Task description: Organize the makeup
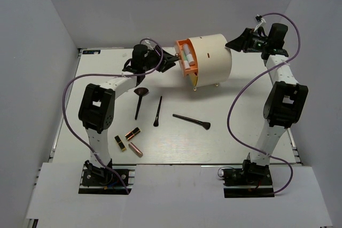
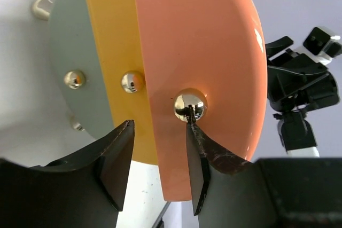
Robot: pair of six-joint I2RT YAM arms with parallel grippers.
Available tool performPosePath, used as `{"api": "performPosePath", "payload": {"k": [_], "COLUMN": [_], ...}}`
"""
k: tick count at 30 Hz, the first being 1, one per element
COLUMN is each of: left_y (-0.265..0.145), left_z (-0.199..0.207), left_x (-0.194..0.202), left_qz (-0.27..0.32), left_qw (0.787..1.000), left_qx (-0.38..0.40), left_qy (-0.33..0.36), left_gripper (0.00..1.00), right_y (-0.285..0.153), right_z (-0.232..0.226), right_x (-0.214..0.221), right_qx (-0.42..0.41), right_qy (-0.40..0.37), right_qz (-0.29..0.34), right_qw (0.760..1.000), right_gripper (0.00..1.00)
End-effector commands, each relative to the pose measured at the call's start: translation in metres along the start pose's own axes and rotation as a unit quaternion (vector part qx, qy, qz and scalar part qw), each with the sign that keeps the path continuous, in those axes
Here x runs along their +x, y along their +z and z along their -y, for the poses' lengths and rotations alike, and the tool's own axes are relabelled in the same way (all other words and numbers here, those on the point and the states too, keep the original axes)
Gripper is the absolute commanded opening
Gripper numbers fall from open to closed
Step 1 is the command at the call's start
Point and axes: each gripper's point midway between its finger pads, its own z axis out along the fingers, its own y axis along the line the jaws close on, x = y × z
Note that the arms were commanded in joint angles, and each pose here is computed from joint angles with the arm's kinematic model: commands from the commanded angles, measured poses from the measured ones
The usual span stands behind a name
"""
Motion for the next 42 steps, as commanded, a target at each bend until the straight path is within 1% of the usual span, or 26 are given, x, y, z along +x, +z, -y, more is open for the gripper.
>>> {"api": "performPosePath", "payload": {"k": [1,6,7,9,10,12,14,15,21,28,31,34,35,36,37,39,40,42], "left_y": [0.003,0.017,0.021,0.026,0.03,0.035,0.04,0.042,0.047,0.055,0.056,0.053,0.051,0.047,0.043,0.036,0.031,0.025], "left_z": [0.037,0.043,0.037,0.043,0.038,0.044,0.038,0.045,0.042,0.044,0.041,0.045,0.039,0.047,0.039,0.039,0.049,0.04], "left_x": [-0.008,0.0,0.001,0.005,0.006,0.01,0.011,0.015,0.022,0.037,0.04,0.039,0.041,0.037,0.033,0.028,0.024,0.015], "left_qz": [0.001,-0.017,-0.022,-0.028,-0.034,-0.042,-0.047,-0.053,-0.061,-0.089,-0.1,-0.096,-0.094,-0.082,-0.075,-0.062,-0.052,-0.039], "left_qw": [0.999,0.998,0.998,0.997,0.997,0.996,0.996,0.996,0.995,0.992,0.991,0.992,0.992,0.993,0.994,0.995,0.995,0.996], "left_qx": [0.053,0.068,0.064,0.072,0.07,0.075,0.07,0.077,0.073,0.084,0.084,0.086,0.079,0.084,0.078,0.078,0.089,0.079], "left_qy": [0.011,0.008,0.003,0.007,0.003,0.005,0.002,0.005,0.004,0.007,0.005,0.007,0.004,0.009,0.006,0.009,0.016,0.017], "left_gripper": [0.53,0.53,0.53,0.53,0.53,0.53,0.53,0.53,0.53,0.53,0.53,0.54,0.55,0.58,0.6,0.63,0.67,0.69], "right_y": [0.003,0.004,0.005,0.005,0.006,0.005,0.006,0.007,0.008,0.01,0.011,0.009,0.008,0.008,0.006,0.005,0.005,0.003], "right_z": [-0.008,-0.011,-0.012,-0.013,-0.013,-0.014,-0.014,-0.015,-0.015,-0.018,-0.019,-0.017,-0.016,-0.016,-0.014,-0.013,-0.012,-0.011], "right_x": [0.006,0.015,0.015,0.018,0.019,0.019,0.02,0.02,0.02,0.022,0.022,0.021,0.02,0.019,0.019,0.019,0.02,0.02], "right_qx": [-0.029,-0.035,-0.036,-0.037,-0.037,-0.037,-0.037,-0.037,-0.038,-0.039,-0.039,-0.031,-0.028,-0.027,-0.024,-0.02,-0.019,-0.017], "right_qy": [-0.001,0.009,0.007,0.007,0.009,0.008,0.01,0.008,0.008,0.006,0.003,0.002,0.002,0.001,0.001,0.0,-0.001,0.001], "right_qz": [-0.006,-0.016,-0.017,-0.019,-0.02,-0.02,-0.021,-0.021,-0.023,-0.027,-0.028,-0.025,-0.024,-0.022,-0.021,-0.021,-0.021,-0.02], "right_qw": [1.0,0.999,0.999,0.999,0.999,0.999,0.999,0.999,0.999,0.999,0.999,0.999,0.999,0.999,0.999,1.0,1.0,1.0], "right_gripper": [0.65,0.63,0.63,0.63,0.63,0.63,0.63,0.63,0.63,0.63,0.65,0.69,0.7,0.71,0.71,0.72,0.72,0.72]}}
